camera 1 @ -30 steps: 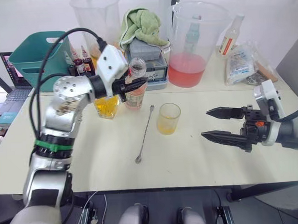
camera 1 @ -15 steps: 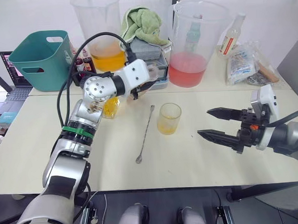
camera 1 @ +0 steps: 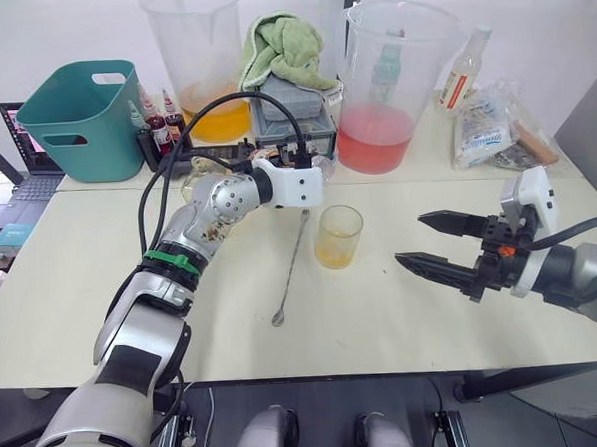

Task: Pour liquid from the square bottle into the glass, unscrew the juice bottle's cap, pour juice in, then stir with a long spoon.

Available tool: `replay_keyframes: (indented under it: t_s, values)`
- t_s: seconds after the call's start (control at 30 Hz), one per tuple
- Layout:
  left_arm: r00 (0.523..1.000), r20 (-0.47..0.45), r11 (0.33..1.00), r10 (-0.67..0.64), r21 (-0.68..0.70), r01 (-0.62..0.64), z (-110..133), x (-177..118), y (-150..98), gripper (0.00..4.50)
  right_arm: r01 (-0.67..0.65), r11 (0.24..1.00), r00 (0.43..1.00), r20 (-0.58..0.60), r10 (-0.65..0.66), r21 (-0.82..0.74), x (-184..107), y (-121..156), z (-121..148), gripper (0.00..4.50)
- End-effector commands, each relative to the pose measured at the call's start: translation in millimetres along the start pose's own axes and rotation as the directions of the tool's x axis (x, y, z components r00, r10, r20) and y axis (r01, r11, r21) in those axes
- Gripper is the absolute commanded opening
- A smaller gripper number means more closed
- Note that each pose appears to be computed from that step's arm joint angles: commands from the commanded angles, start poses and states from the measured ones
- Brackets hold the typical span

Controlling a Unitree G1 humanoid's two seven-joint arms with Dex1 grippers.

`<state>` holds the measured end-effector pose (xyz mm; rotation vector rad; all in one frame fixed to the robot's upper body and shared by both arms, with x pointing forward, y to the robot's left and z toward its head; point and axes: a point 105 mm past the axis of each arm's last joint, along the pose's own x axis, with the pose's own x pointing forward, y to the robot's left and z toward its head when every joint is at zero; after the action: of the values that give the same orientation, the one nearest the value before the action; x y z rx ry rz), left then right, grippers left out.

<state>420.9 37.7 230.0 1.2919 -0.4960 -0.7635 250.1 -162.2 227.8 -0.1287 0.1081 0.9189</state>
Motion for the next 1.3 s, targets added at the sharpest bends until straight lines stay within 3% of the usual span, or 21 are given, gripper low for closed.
replay_keyframes:
  t_s: [0.03, 1.3]
  values:
    - [0.996, 0.051, 0.994, 0.066, 0.083, -0.07, 17, 3, 22, 1.42, 0.008, 0.999, 0.999, 0.042, -0.006, -0.046, -4, 2, 11, 4.48]
    - [0.998, 0.034, 0.926, 0.061, 0.371, -0.069, 30, 6, 2, 1.42, 0.005, 0.998, 0.998, 0.057, -0.002, -0.055, 2, 2, 15, 4.48]
